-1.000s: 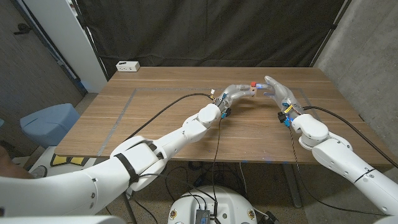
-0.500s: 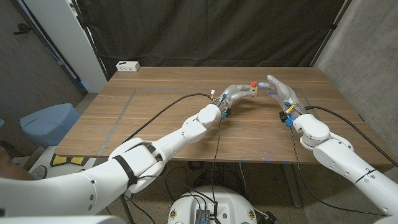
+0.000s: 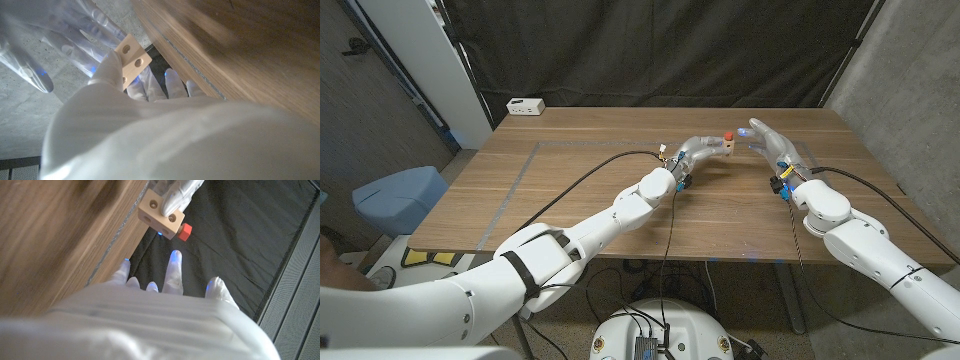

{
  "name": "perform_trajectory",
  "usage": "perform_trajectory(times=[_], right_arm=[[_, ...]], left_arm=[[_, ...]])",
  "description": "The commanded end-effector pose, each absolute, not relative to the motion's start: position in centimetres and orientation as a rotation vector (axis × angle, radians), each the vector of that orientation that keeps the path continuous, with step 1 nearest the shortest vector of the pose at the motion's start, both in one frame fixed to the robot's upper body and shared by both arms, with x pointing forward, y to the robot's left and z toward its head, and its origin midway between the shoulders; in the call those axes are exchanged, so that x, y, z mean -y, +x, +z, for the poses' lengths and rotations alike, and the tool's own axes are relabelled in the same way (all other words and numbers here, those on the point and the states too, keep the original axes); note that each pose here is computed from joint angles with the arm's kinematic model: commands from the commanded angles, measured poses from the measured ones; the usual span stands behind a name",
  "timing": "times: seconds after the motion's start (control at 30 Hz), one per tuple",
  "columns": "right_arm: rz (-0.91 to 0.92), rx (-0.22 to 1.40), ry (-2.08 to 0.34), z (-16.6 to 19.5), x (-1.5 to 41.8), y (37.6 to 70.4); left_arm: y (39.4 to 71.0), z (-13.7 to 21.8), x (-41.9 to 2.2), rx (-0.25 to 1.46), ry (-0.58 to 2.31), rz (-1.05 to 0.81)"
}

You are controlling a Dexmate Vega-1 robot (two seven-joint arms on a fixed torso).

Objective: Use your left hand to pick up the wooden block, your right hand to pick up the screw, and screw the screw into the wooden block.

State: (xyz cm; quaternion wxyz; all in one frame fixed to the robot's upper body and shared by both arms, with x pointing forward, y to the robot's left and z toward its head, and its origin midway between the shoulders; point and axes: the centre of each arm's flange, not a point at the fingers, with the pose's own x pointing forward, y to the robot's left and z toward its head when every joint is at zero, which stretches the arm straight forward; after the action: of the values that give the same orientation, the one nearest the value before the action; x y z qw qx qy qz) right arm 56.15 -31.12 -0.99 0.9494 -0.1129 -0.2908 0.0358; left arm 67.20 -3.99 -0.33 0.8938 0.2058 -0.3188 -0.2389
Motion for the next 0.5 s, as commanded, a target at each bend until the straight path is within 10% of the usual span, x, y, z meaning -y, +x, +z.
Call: perform_trajectory(times=[0.03, 0.5], right_arm=[[0.099, 0.58, -0.244, -0.75, 31.17, 56.79], [0.155, 0.569, -0.264, -0.29, 30.8, 57.44]], left_arm=[[67.24, -0.33, 4.1, 0.658, 0.431, -0.498], [67.38, -0.27, 4.17, 0.658, 0.43, -0.498]])
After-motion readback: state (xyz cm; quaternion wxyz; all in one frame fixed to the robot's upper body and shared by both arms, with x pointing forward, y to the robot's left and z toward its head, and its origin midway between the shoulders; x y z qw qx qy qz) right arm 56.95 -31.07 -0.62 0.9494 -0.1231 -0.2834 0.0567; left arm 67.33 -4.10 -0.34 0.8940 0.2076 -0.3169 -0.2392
